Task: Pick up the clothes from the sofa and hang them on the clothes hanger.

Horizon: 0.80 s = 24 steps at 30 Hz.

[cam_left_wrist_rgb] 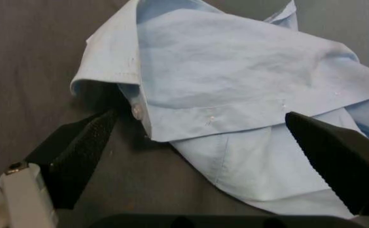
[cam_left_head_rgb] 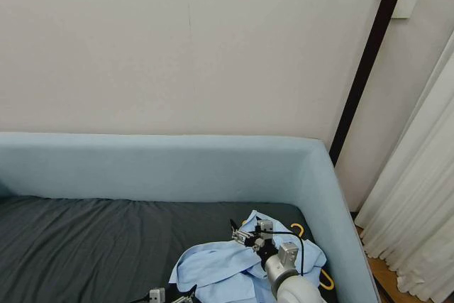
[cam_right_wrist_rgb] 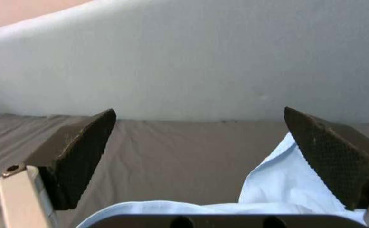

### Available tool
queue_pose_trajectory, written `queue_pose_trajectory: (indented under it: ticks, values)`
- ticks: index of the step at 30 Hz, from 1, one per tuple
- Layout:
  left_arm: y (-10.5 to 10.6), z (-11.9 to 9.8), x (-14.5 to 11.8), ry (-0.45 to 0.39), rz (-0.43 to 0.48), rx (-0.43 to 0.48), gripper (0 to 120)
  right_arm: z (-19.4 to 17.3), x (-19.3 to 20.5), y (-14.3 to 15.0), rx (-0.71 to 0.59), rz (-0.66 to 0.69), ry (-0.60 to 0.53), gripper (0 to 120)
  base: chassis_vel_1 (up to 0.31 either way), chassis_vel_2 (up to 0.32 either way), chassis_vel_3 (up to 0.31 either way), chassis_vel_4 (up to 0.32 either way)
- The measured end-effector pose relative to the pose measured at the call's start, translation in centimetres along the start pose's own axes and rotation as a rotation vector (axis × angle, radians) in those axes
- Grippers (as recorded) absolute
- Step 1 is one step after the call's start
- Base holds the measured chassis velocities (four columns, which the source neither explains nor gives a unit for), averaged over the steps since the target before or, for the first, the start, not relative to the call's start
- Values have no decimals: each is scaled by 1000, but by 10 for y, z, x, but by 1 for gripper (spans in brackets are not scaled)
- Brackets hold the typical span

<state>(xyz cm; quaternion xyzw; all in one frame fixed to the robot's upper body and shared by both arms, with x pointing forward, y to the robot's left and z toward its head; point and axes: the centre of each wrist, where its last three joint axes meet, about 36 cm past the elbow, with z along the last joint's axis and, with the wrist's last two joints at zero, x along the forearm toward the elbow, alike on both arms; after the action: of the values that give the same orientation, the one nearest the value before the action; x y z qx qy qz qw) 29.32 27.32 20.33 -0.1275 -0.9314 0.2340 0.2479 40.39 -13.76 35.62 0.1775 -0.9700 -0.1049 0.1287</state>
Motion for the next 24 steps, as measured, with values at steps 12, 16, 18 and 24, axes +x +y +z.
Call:
queue_pose_trajectory:
  ticks: [12, 16, 18, 24]
  values:
    - [3, 10, -13, -18, -30, 45, 89, 1, 1, -2, 5, 3, 11, 100, 0, 0, 0, 0]
    - [5, 11, -14, -21, -36, 43, 75, 3, 3, -2, 5, 6, 15, 100, 0, 0, 0, 0]
    - [6, 12, -14, -21, -37, 42, 71, 3, 3, -2, 5, 6, 17, 100, 0, 0, 0, 0]
    - [6, 16, -16, -22, -45, 44, 50, 4, 4, -2, 5, 8, 22, 100, 0, 0, 0, 0]
